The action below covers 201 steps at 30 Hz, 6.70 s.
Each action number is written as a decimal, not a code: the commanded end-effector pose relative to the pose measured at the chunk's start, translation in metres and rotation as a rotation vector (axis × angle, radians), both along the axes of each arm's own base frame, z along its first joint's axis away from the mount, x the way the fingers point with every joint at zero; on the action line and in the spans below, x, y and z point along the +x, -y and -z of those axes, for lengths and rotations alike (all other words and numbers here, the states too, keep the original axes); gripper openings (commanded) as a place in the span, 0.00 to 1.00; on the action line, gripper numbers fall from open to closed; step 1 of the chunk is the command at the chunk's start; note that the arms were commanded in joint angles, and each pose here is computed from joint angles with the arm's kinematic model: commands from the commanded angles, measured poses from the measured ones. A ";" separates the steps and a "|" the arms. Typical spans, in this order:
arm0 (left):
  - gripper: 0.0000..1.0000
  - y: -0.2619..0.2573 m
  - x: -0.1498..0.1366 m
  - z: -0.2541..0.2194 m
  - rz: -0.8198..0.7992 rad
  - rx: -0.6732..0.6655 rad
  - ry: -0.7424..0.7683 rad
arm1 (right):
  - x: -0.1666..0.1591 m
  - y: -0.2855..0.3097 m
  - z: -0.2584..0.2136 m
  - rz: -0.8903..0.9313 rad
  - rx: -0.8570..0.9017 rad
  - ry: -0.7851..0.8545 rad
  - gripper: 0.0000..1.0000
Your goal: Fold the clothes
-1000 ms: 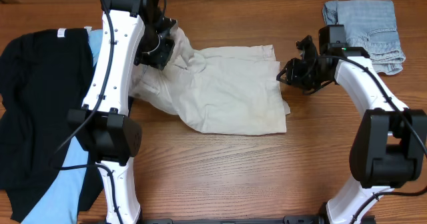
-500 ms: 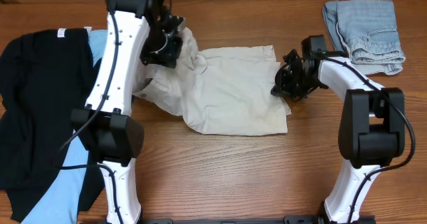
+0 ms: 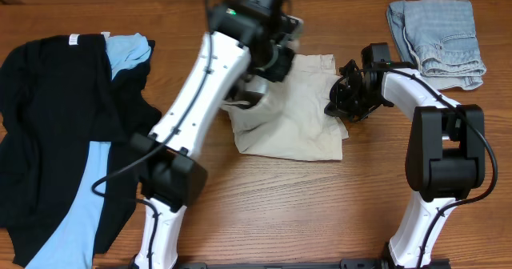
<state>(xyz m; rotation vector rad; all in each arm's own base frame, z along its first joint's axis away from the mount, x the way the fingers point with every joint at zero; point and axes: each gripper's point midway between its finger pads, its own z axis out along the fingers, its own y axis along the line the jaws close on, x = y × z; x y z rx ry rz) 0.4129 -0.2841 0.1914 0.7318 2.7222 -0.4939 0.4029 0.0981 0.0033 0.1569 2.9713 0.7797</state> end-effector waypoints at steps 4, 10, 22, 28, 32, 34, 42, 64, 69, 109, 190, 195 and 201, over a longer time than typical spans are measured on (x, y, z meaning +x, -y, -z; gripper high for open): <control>0.04 0.061 -0.001 0.051 -0.028 -0.030 -0.055 | -0.001 0.002 0.008 0.005 -0.019 -0.016 0.04; 0.04 0.082 0.003 0.065 -0.055 -0.058 -0.054 | 0.002 -0.003 0.000 0.021 0.038 -0.012 0.04; 0.04 0.096 0.009 0.063 -0.079 -0.099 -0.029 | 0.038 0.058 -0.148 0.262 0.167 0.321 0.04; 0.65 0.115 0.013 0.054 -0.078 -0.155 0.014 | 0.020 0.093 -0.174 0.322 0.139 0.347 0.04; 1.00 0.121 0.012 0.052 -0.064 -0.164 0.030 | 0.018 0.102 -0.172 0.346 0.137 0.334 0.04; 1.00 0.123 0.014 0.049 -0.064 -0.175 0.041 | 0.018 0.103 -0.172 0.348 0.136 0.335 0.04; 1.00 0.111 0.032 -0.047 -0.061 -0.350 0.138 | 0.018 0.099 -0.172 0.305 0.121 0.355 0.19; 1.00 -0.098 0.064 -0.154 -0.332 -0.240 0.313 | 0.049 -0.041 -0.122 -0.159 -0.106 0.529 0.63; 1.00 -0.112 0.063 -0.140 -0.356 -0.148 0.300 | 0.045 -0.050 -0.103 -0.183 -0.070 0.482 0.52; 1.00 -0.116 0.057 -0.125 -0.349 -0.100 0.254 | 0.051 -0.049 -0.157 -0.053 0.047 0.439 0.04; 1.00 -0.124 0.058 0.001 -0.302 0.082 0.043 | 0.019 -0.035 -0.025 0.025 0.181 0.042 0.06; 1.00 -0.125 0.057 0.001 -0.302 0.084 0.040 | 0.030 -0.058 -0.039 0.005 0.274 0.098 0.04; 1.00 -0.126 0.057 0.002 -0.303 0.088 0.040 | 0.046 -0.047 -0.088 0.013 0.412 0.185 0.04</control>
